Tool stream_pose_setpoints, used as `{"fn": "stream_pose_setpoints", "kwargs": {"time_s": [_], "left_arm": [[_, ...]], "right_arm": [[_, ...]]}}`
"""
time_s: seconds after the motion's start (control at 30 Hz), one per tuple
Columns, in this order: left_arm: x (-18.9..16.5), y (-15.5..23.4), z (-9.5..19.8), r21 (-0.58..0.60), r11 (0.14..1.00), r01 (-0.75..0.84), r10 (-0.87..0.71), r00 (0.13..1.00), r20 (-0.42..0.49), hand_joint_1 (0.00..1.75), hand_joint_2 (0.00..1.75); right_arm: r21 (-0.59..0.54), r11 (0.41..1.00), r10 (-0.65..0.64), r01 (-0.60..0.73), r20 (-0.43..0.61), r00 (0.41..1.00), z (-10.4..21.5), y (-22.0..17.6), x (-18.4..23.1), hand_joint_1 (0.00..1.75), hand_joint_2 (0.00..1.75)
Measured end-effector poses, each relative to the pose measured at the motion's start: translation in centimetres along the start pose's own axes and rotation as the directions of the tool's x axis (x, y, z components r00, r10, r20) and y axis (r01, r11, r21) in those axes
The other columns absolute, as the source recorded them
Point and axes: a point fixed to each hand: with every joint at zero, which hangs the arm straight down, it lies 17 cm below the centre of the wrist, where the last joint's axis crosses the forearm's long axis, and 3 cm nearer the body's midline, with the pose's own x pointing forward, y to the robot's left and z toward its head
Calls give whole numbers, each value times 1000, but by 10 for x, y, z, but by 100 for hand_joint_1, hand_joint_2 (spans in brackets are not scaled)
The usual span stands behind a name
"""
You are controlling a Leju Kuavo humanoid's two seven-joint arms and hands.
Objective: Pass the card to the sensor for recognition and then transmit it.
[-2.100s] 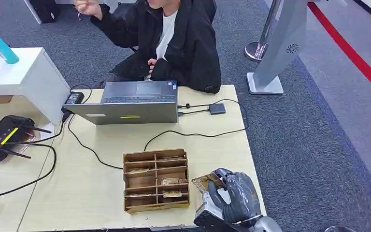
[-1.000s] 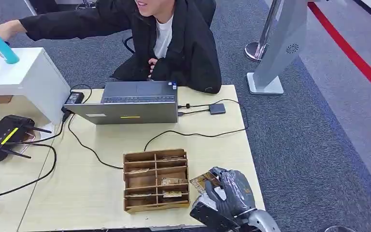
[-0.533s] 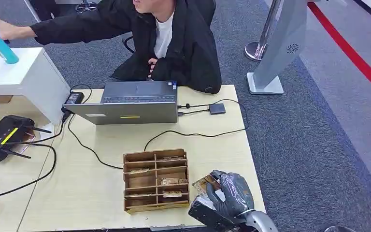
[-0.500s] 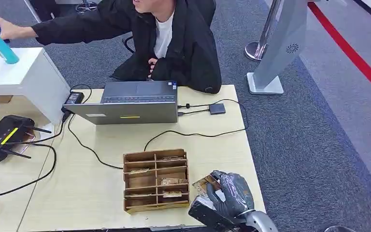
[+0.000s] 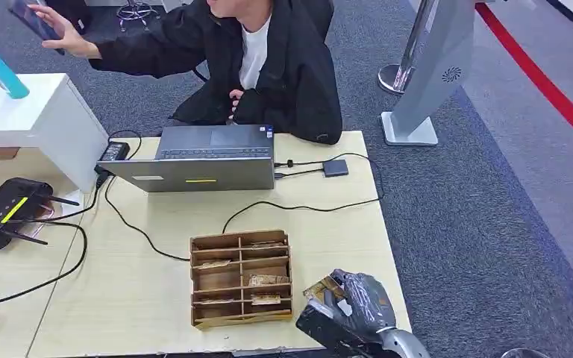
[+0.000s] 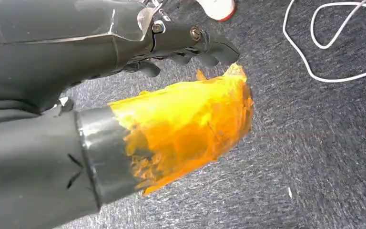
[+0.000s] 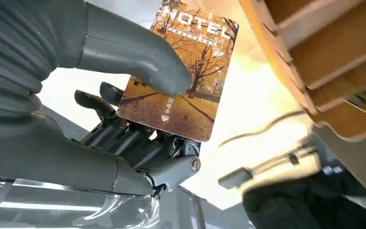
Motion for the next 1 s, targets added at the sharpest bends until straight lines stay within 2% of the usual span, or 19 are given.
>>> {"fn": "stream_pose_setpoints", "kwargs": {"time_s": [0.23,1.0], "left_arm": [[-2,2,-1,3,1000,2,-2,1000,-2,0,0],[-1,3,-1,5,1000,2,-2,1000,2,0,0]], "right_arm": [[32,999,12,-10,-67,998,4,9,-11,175,175],[42,999,3,1,-95,995,2,16,-20,175,175]]}}
